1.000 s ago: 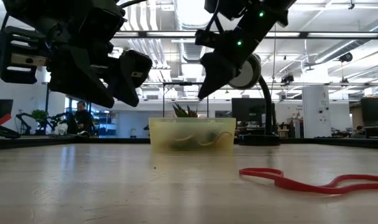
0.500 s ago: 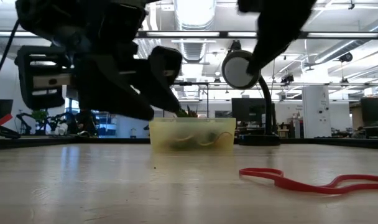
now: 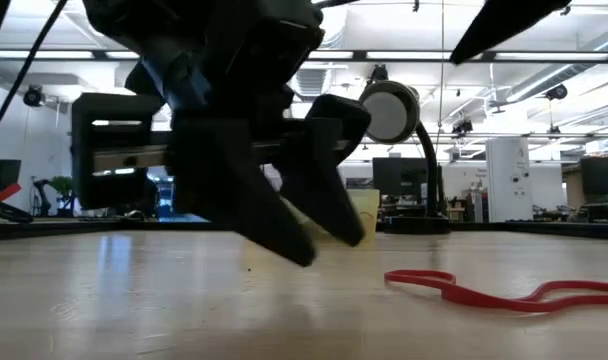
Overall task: Pick and place rubber bands into bin
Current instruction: Put the red rubber band in the yellow bin
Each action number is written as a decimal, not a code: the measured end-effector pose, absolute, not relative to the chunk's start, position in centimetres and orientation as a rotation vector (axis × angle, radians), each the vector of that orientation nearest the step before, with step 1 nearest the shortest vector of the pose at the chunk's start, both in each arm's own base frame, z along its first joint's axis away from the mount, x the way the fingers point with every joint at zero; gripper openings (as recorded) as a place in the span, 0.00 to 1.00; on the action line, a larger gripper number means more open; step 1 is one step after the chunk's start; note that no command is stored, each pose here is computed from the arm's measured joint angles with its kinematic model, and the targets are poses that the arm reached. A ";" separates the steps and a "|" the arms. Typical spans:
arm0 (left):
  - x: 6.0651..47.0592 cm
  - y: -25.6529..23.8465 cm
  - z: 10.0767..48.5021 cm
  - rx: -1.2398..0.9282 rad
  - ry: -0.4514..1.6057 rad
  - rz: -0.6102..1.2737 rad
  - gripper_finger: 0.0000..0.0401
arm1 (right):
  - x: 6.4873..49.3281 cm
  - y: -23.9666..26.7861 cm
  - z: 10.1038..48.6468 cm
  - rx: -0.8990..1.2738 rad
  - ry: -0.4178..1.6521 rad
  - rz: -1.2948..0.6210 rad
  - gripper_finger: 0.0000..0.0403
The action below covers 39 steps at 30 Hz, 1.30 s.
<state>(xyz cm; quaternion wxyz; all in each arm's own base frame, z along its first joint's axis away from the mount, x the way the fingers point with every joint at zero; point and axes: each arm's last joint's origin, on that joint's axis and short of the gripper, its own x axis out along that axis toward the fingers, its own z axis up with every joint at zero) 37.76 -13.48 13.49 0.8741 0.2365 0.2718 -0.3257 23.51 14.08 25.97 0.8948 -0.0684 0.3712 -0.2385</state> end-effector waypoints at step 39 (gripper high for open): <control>41.8 -14.2 11.6 0.408 0.448 -0.778 0.36 | 20.8 15.7 25.8 -0.121 0.686 -0.540 0.19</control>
